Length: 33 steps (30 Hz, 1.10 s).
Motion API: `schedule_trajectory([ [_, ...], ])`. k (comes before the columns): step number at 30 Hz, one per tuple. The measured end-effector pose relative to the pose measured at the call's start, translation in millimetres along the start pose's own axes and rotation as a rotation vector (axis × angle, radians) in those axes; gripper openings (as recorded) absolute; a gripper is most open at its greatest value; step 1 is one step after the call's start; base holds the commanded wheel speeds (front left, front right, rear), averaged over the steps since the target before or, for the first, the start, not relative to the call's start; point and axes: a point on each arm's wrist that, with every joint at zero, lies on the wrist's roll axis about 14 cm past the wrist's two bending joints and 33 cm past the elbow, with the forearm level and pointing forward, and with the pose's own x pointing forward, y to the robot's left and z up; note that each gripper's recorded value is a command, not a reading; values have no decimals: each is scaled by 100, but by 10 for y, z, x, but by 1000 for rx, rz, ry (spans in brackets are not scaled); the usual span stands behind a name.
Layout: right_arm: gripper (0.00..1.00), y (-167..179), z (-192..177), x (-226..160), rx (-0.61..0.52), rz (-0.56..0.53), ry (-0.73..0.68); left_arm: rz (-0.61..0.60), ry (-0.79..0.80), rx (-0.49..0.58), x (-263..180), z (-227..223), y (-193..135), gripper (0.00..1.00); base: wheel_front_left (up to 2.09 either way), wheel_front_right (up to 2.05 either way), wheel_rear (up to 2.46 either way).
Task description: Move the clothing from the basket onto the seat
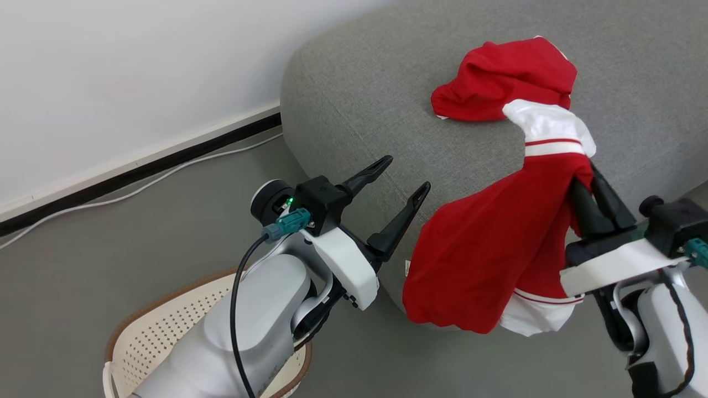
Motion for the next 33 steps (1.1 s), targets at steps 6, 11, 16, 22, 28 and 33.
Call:
schedule_trajectory([
  [6,0,-235,252,297,-108,-25,-50,15,25,-42,-48,-185,105,100,0,0,0],
  [11,0,-477,426,624,-204,-61,-72,26,49,-69,-120,-379,235,100,0,0,0],
  [16,0,-583,592,1014,-300,-74,-105,44,74,-109,-231,-604,389,100,0,0,0],
  [22,0,-706,740,1452,-413,-98,-136,66,122,-168,-397,-952,545,100,0,0,0],
  [28,0,-1002,1094,1927,-554,-187,-194,132,167,-232,-629,-1314,814,100,0,0,0],
  [33,0,-1243,1200,2125,-598,-275,-195,177,197,-259,-795,-1512,976,100,0,0,0],
])
